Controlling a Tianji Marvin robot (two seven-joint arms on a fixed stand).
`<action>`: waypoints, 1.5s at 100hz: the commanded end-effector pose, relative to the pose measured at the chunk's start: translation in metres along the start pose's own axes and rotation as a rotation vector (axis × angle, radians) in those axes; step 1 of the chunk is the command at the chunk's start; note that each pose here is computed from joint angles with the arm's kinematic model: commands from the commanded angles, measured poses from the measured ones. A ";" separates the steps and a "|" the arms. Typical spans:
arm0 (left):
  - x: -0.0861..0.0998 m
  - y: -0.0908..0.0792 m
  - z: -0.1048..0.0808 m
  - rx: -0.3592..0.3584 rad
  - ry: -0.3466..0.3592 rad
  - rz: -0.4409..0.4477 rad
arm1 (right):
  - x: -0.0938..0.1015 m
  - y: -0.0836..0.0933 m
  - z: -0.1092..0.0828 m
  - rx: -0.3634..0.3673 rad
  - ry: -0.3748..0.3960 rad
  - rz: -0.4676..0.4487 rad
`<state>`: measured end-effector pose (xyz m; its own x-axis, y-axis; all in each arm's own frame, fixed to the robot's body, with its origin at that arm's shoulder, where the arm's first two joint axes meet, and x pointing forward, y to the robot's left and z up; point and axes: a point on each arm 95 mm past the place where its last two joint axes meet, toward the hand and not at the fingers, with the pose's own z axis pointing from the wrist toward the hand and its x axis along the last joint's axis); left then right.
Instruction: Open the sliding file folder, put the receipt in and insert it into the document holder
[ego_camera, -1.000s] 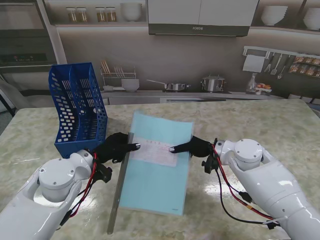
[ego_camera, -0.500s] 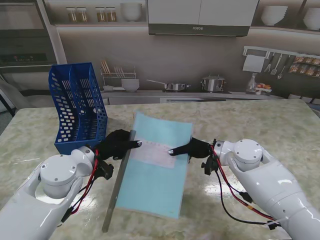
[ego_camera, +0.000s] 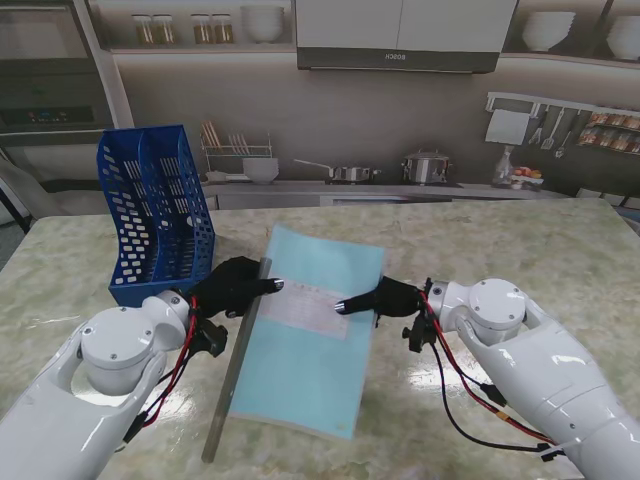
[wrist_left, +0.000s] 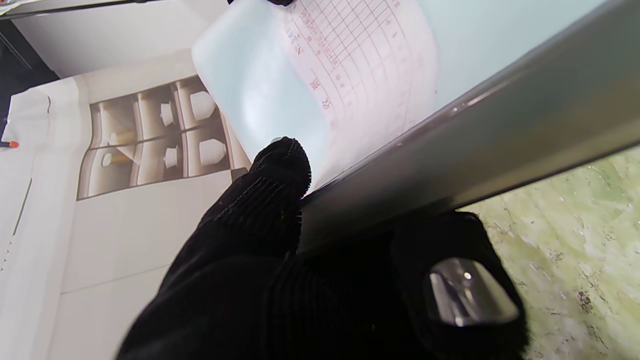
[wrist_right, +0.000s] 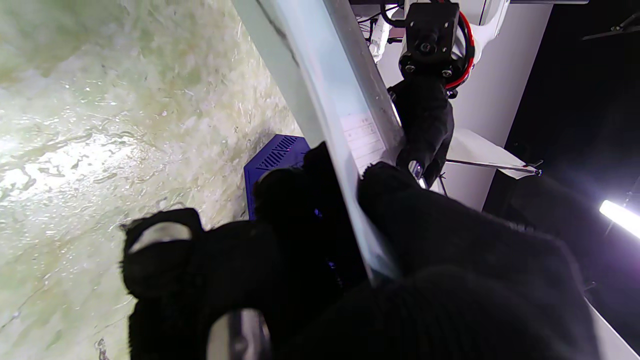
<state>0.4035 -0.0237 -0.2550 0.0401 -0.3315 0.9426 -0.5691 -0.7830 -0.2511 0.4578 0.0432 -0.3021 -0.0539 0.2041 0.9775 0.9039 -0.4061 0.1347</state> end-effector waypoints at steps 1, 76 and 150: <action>0.009 0.003 0.003 -0.006 0.022 -0.005 | -0.001 -0.014 0.007 0.041 0.007 0.001; 0.014 -0.006 0.009 0.032 0.006 -0.006 | 0.003 -0.023 0.008 0.091 0.038 -0.044; 0.024 -0.012 0.014 0.052 -0.003 0.007 | -0.001 -0.030 0.010 0.125 0.052 -0.049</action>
<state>0.4213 -0.0250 -0.2431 0.0615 -0.3477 0.9356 -0.5255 -0.8082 -0.2658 0.4413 0.0589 -0.3020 -0.1321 0.1712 0.9763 0.9349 -0.3057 0.1801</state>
